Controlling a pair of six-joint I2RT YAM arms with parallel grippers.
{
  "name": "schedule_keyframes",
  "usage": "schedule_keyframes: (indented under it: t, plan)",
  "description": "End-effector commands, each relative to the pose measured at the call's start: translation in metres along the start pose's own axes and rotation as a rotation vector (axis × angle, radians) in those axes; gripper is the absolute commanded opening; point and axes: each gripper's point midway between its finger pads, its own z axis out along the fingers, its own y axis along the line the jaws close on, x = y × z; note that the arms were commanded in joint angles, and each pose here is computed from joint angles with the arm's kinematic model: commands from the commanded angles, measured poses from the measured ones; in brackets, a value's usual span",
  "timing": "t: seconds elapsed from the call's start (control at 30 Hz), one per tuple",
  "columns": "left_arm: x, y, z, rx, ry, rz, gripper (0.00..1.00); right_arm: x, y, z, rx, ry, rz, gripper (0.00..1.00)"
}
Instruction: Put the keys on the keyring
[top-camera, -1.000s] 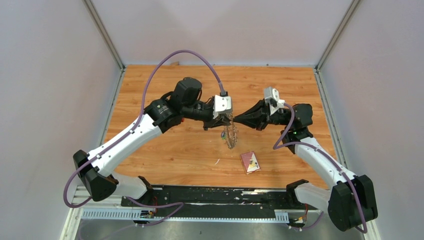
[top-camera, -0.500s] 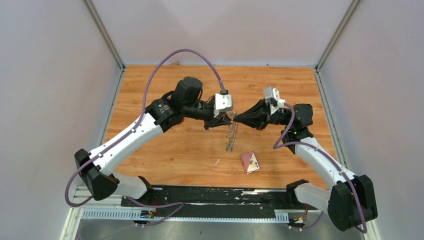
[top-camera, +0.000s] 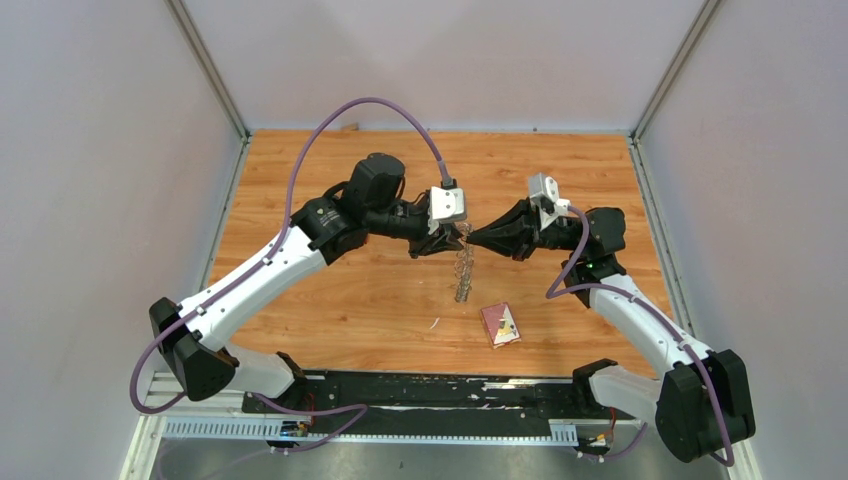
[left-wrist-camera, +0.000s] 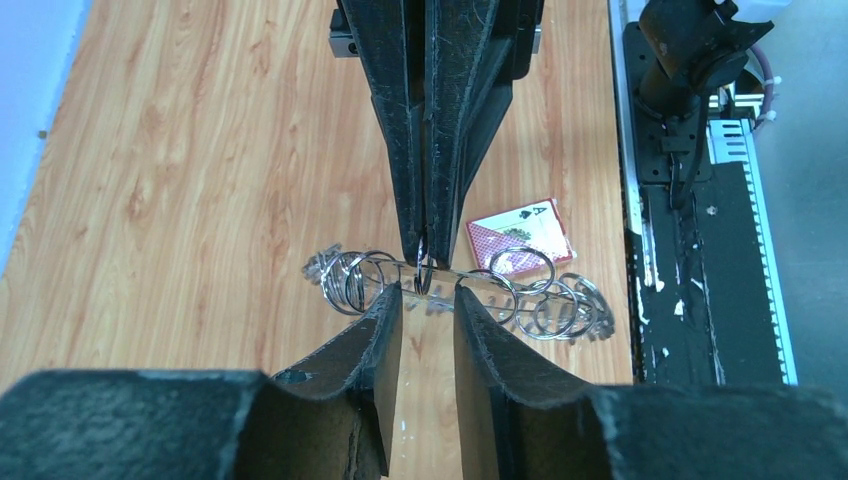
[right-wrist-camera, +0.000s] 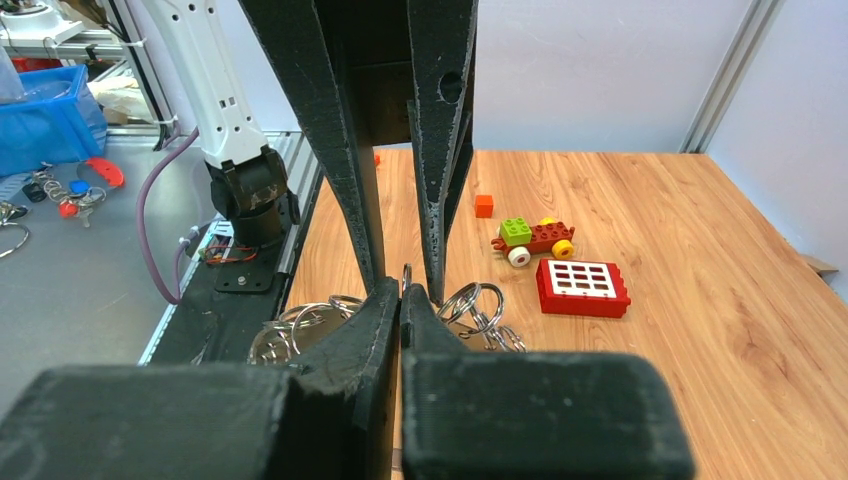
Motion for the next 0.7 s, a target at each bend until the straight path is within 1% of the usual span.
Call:
schedule_keyframes:
  t: [0.0,0.47,0.67]
  plan:
    - [-0.013,0.001,-0.001,0.001,-0.04,0.03,0.33,-0.007,-0.001,0.001,0.002,-0.018,-0.043,0.0]
    - [-0.016,0.002,0.005,0.014,-0.058,-0.016,0.3,-0.006,-0.002,0.001,0.005,-0.015,-0.044,0.0]
    - [-0.018,0.003,0.01,0.027,-0.06,-0.036,0.26,-0.005,-0.002,0.001,0.005,-0.012,-0.044,0.0]
